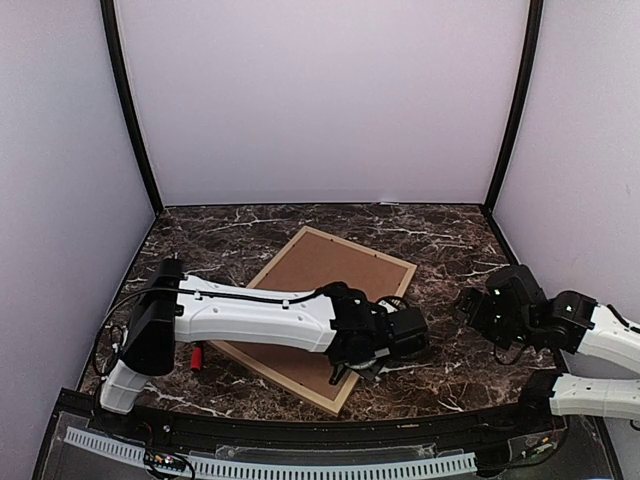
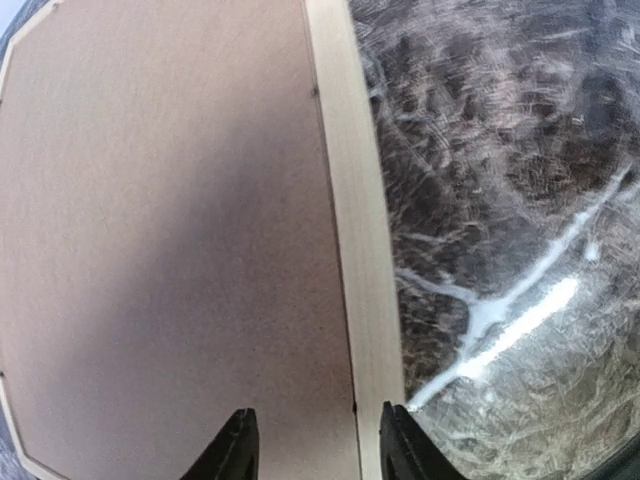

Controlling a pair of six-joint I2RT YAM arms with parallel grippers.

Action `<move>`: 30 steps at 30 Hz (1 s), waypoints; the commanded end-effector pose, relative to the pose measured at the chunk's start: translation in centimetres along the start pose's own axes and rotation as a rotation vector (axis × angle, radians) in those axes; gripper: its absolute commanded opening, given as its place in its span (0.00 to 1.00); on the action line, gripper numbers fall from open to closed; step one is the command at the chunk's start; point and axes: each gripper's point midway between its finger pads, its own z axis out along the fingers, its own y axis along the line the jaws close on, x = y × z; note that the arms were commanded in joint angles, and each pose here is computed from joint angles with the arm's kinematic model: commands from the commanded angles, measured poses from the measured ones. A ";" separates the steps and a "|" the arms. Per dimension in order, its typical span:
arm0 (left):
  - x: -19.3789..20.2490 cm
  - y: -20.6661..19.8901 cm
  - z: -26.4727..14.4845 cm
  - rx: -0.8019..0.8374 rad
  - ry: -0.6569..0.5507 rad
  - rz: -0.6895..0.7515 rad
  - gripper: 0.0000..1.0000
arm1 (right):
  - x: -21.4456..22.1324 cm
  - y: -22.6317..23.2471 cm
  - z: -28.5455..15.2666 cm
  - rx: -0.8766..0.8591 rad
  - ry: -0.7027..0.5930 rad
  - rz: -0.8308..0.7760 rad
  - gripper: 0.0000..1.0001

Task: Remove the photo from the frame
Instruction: Move the photo frame to the center of the board.

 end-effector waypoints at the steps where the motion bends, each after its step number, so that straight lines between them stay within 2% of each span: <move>1: -2.1 0.4 -4.6 0.102 -0.060 -0.041 0.49 | -0.8 1.2 -0.2 -0.044 -0.021 0.018 0.99; 5: -1.7 0.4 -4.8 0.108 -0.036 -0.064 0.50 | -0.7 1.3 -0.1 -0.047 -0.015 0.014 0.99; 9: -0.2 -0.4 -3.0 0.137 0.001 -0.060 0.48 | -0.7 1.4 -0.1 -0.053 -0.014 0.014 0.99; 12: 0.0 -1.4 -2.2 0.181 0.004 -0.068 0.48 | -0.5 1.3 0.0 -0.053 -0.009 0.014 0.99; 21: 0.5 -2.1 0.3 0.178 0.009 -0.055 0.44 | -0.3 1.1 -0.1 -0.061 -0.007 0.021 0.99; 30: 1.5 -1.2 2.6 0.067 0.035 -0.029 0.41 | 0.0 1.2 0.1 -0.064 0.004 0.016 0.98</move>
